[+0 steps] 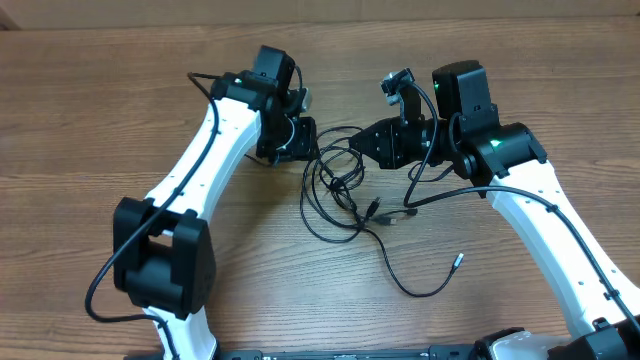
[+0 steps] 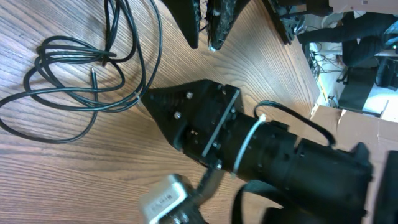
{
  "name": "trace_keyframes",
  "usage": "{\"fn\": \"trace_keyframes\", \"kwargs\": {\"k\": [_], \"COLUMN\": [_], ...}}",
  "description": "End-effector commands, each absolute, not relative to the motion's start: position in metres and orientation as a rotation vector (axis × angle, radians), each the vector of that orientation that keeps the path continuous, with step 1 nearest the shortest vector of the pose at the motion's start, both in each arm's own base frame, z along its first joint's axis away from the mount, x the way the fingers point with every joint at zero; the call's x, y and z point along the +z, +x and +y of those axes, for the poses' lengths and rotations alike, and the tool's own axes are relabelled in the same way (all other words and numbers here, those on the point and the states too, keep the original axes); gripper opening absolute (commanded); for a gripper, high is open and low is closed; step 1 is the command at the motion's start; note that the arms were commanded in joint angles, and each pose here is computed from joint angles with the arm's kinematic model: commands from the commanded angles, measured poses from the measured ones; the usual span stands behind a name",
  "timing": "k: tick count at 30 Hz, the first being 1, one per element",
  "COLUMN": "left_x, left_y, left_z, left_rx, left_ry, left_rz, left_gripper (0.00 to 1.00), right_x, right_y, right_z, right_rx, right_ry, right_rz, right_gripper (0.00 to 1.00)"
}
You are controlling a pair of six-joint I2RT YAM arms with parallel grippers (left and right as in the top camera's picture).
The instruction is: Untangle cables
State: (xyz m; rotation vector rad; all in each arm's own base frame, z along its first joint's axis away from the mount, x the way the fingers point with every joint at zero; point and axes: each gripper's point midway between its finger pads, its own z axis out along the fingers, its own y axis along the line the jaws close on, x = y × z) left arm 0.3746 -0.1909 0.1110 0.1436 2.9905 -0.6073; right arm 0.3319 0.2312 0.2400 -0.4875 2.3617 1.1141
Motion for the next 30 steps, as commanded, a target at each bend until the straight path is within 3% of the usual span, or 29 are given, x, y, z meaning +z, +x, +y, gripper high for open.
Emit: {"fn": "trace_keyframes", "kwargs": {"k": [1,7,10,14,21,26,28,30], "left_x": [0.106,0.09,0.083,0.081,0.066,0.044,0.036,0.028], "left_y": [0.376,0.383,0.389,0.394,0.398,0.393,0.39,0.388], "left_z": [-0.2,-0.203,-0.202,-0.204,-0.192,-0.193,-0.196,-0.198], "left_rx": [-0.652,-0.646,-0.625,-0.622,-0.485,-0.474,-0.474,-0.471], "left_ry": [0.249,0.255,0.265,0.292,0.301,0.313,0.321,0.327], "left_rz": [2.983,2.991,2.98,2.961,2.98,3.033,3.057,3.075], "left_gripper": [0.44,0.46,0.51,0.59,0.59,0.55,0.49,0.28], "right_x": [0.259,0.225,0.213,0.208,0.208,0.208,0.208,0.208], "right_y": [0.336,0.352,0.353,0.35,0.349,0.349,0.349,0.349], "right_z": [0.229,0.189,0.17,0.166,0.166,0.166,0.166,0.166], "right_rx": [1.069,0.744,0.607,0.575,0.577,0.577,0.577,0.577], "right_ry": [-0.495,-0.265,-0.172,-0.16,-0.16,-0.161,-0.161,-0.161], "right_rz": [2.31,2.476,2.538,2.562,2.565,2.565,2.565,2.565], "right_gripper": [0.04,0.04,0.04,0.04,0.04,0.04,0.04,0.04]}}
